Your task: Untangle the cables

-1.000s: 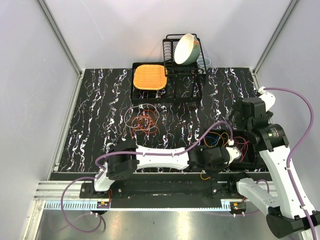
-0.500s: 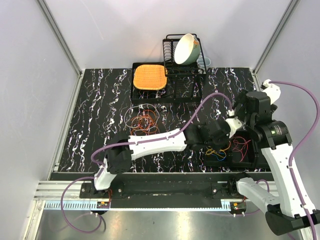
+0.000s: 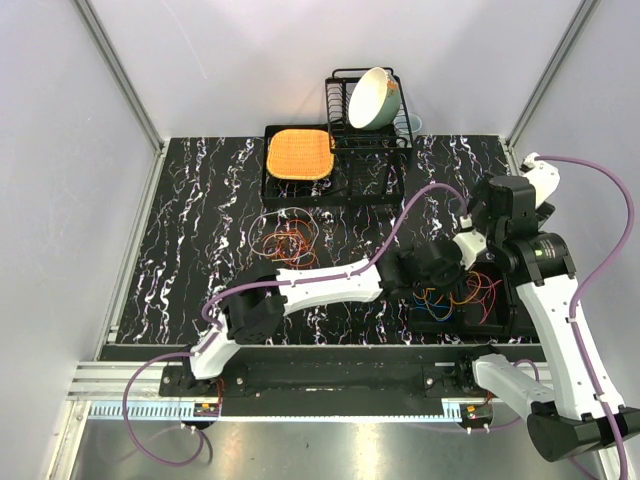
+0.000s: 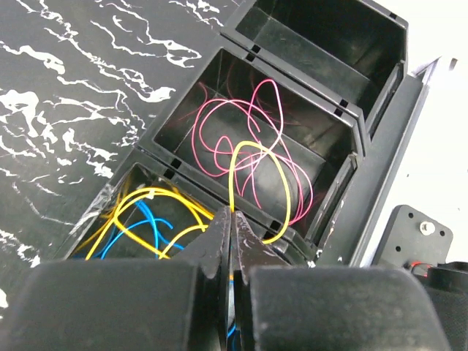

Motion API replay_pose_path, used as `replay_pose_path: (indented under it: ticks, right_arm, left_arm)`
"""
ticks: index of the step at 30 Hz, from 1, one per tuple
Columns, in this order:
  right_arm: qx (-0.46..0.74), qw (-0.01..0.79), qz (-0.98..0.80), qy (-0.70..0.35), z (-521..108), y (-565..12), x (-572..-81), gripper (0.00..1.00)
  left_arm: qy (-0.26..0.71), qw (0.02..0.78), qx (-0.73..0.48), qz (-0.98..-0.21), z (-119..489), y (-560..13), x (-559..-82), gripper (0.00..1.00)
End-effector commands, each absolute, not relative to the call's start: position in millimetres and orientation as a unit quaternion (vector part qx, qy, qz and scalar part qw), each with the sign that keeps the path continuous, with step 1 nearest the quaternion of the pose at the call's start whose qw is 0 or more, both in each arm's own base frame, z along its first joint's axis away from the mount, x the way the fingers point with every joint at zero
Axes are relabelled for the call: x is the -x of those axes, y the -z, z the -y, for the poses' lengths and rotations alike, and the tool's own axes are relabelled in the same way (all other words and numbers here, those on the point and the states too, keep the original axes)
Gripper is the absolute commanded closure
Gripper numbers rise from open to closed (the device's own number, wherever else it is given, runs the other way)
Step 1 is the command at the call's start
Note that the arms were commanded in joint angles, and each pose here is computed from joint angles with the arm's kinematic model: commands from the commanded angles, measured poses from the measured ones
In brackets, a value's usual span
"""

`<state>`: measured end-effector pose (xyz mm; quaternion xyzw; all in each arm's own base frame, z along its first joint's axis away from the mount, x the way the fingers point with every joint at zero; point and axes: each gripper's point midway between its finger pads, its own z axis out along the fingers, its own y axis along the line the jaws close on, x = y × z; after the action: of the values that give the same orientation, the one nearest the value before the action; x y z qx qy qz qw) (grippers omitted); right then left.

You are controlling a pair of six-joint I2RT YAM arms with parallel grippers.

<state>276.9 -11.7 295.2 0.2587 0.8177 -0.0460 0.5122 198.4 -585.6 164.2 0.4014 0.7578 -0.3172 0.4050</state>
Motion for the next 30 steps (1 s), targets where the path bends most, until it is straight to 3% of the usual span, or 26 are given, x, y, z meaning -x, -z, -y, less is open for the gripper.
replay_pose_path:
  ticks: [1,8,18,22,26,30]
  right_arm:
    - [-0.241,0.511,-0.825,0.025,2.7,-296.2,-272.9,0.0]
    - [-0.239,0.487,-0.84,0.014,-3.4,-277.5,-275.0,0.0]
    - [-0.256,0.404,-0.878,-0.004,-14.6,-218.2,-259.8,0.01]
    - [-0.258,0.362,-0.896,-0.017,-23.9,-186.5,-255.1,0.1]
    - [-0.259,0.322,-0.911,-0.006,-25.8,-156.5,-253.4,0.23]
    - [-0.267,0.317,-0.91,-0.001,-25.6,-150.8,-260.7,0.22]
  left_arm:
    - [0.311,0.418,-0.317,-0.793,568.1,-144.8,-240.8,1.0]
    - [0.276,0.381,-0.286,-0.835,525.5,-87.8,-248.3,1.0]
    - [0.266,0.36,-0.275,-0.851,510.2,-67.1,-253.9,1.0]
    - [0.273,0.361,-0.272,-0.849,516.3,-77.6,-255.4,0.99]
    - [0.273,0.364,-0.266,-0.85,516.8,-88.1,-257.0,0.8]
    - [0.281,0.367,-0.265,-0.846,515.2,-98.2,-255.0,0.66]
